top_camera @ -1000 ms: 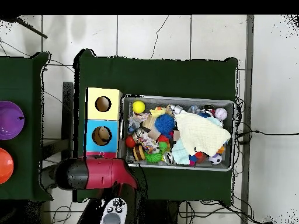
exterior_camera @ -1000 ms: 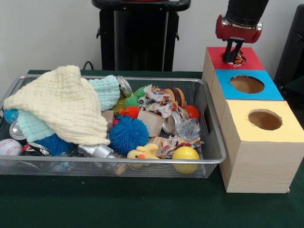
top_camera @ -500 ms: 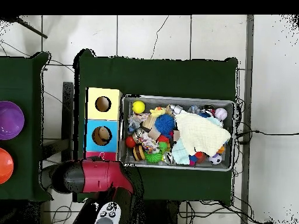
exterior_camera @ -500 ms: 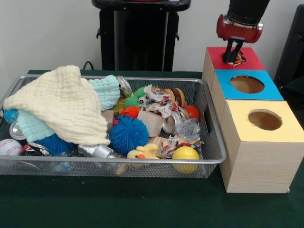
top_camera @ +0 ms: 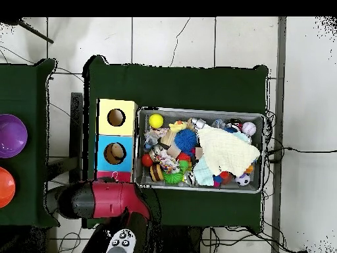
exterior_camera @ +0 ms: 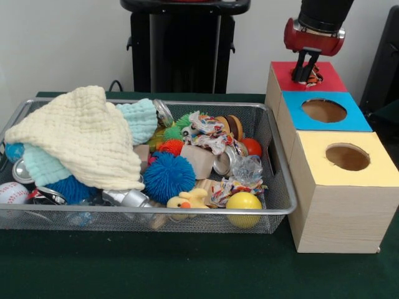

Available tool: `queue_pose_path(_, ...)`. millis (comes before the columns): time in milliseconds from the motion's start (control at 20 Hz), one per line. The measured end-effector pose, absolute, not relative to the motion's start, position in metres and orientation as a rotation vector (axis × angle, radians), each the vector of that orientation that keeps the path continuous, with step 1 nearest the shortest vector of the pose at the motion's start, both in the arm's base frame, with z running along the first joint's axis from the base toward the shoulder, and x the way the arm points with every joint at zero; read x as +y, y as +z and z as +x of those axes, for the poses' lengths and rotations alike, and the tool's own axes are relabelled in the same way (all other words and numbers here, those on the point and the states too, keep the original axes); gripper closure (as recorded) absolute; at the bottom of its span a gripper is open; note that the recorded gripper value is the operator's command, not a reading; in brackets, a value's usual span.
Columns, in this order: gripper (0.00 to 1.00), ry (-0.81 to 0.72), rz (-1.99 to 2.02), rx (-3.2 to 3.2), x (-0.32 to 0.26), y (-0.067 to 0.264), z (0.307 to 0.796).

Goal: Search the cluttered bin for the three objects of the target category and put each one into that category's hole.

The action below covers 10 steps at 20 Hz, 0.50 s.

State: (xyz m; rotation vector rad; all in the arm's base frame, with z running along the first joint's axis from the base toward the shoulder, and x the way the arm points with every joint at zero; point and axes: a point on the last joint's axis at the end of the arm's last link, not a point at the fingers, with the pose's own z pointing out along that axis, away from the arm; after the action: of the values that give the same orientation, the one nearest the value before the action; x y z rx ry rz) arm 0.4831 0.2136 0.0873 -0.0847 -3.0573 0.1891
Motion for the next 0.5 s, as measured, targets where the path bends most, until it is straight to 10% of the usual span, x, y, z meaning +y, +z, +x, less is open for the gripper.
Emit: queue_pose_path(500, 1.0, 0.282, -0.073, -2.944, 0.189, 0.093, 0.477)
